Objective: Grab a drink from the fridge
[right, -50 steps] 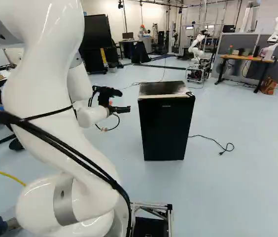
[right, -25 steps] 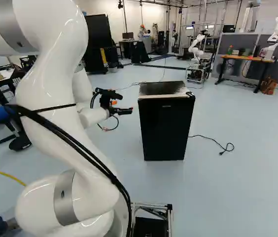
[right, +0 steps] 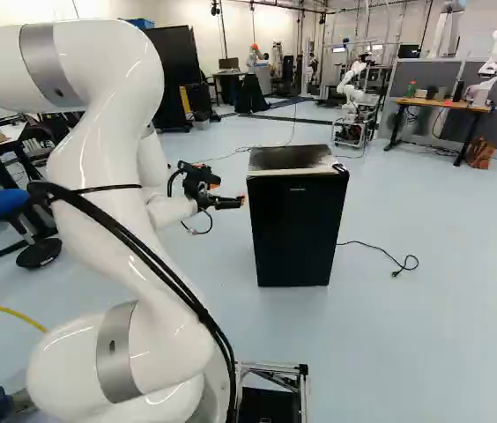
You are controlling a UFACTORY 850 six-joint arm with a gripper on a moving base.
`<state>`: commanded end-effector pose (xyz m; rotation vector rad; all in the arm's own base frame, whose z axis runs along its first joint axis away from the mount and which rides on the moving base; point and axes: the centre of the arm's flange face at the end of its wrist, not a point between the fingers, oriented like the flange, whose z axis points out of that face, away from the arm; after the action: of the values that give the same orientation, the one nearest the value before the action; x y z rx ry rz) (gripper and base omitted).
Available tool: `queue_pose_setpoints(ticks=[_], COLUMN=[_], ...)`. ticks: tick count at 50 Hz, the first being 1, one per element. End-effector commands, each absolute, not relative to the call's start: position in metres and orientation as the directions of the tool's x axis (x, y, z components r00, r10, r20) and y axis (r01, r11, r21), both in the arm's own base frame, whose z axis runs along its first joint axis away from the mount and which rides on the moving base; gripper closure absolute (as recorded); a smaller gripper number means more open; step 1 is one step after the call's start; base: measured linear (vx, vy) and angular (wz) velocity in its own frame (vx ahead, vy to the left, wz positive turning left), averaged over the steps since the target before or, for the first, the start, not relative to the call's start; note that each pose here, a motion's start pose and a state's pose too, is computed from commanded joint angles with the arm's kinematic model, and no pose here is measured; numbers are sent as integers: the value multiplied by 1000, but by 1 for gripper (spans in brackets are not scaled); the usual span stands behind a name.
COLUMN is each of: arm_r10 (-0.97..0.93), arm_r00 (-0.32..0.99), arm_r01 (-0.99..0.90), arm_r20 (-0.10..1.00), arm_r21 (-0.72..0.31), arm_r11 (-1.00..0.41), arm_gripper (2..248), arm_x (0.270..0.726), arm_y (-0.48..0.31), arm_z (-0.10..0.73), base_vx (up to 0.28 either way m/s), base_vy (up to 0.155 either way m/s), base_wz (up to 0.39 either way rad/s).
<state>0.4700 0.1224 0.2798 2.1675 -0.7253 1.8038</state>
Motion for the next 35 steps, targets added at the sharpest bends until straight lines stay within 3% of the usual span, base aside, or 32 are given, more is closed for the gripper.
queue_pose_setpoints(ticks=[35], arm_r10=[-229], arm_r00=[14], arm_r01=[-614], arm_r20=[973], arm_r21=[-172], arm_r11=[-770], arm_gripper=[3], arm_x=[509], arm_y=[125], arm_z=[268], base_vx=[0], base_vy=[0], base_wz=[0])
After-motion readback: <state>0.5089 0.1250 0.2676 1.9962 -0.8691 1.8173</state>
